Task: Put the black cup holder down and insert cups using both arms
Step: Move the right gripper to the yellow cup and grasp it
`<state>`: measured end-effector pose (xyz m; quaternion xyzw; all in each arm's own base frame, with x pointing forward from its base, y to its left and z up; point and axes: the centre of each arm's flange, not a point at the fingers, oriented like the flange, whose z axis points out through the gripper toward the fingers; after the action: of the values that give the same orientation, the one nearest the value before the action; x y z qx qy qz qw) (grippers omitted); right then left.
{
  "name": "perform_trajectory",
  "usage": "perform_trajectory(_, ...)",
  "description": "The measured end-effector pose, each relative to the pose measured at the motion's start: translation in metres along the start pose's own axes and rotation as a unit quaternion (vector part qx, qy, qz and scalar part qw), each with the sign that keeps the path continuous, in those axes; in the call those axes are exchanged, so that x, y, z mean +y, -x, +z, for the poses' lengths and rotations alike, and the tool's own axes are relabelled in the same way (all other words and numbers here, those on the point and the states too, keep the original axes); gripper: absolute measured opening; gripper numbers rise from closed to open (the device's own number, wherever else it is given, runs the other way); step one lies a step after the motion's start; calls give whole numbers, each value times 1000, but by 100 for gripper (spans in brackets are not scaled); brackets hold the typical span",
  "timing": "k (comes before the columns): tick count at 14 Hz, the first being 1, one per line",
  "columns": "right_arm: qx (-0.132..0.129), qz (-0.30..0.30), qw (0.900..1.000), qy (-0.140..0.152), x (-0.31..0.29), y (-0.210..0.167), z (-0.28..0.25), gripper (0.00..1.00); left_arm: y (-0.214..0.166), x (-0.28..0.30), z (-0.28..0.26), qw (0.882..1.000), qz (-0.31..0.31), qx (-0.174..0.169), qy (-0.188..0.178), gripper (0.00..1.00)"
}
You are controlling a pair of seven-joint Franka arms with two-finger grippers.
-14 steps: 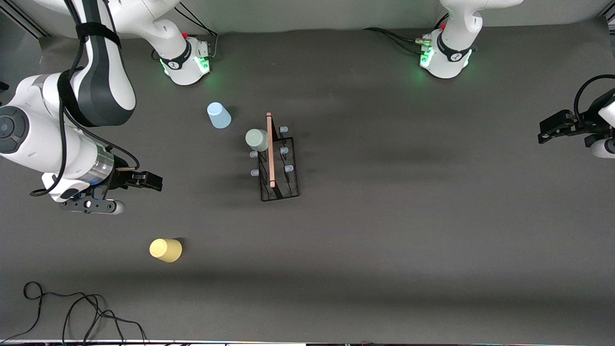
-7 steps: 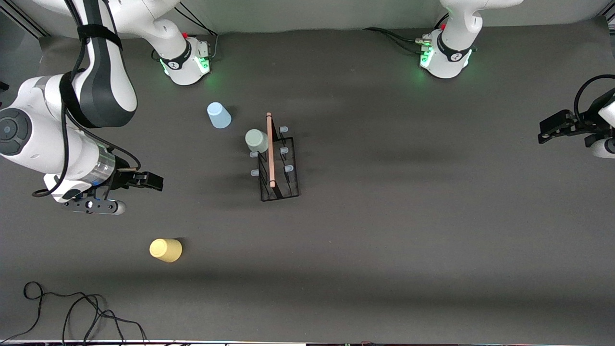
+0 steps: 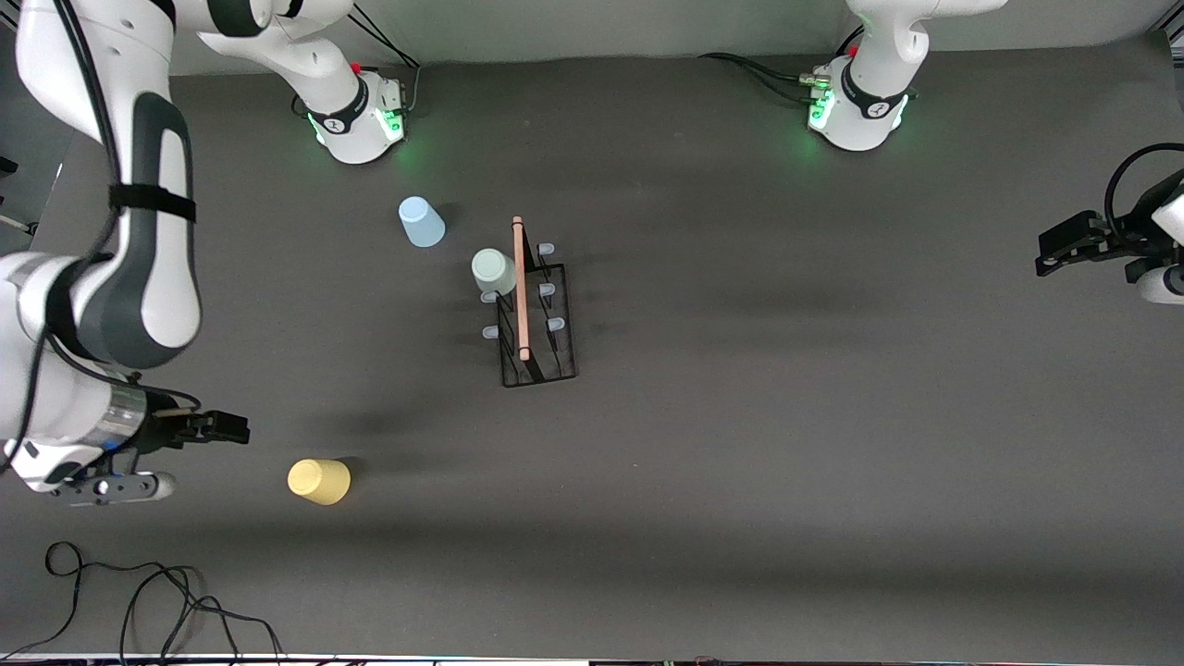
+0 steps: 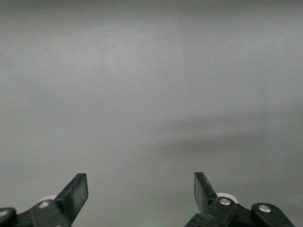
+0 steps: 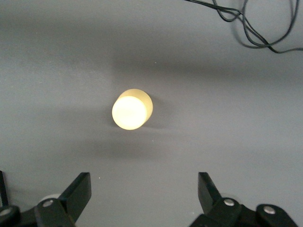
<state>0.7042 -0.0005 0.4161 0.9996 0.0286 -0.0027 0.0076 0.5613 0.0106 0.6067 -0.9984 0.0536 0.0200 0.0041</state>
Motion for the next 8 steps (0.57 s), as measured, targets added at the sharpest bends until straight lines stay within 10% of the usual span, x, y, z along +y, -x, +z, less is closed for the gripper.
perform_trajectory(8,30,-11,999,8,-13,-11,-6,100,0,0,0,1000,0,0,0,100)
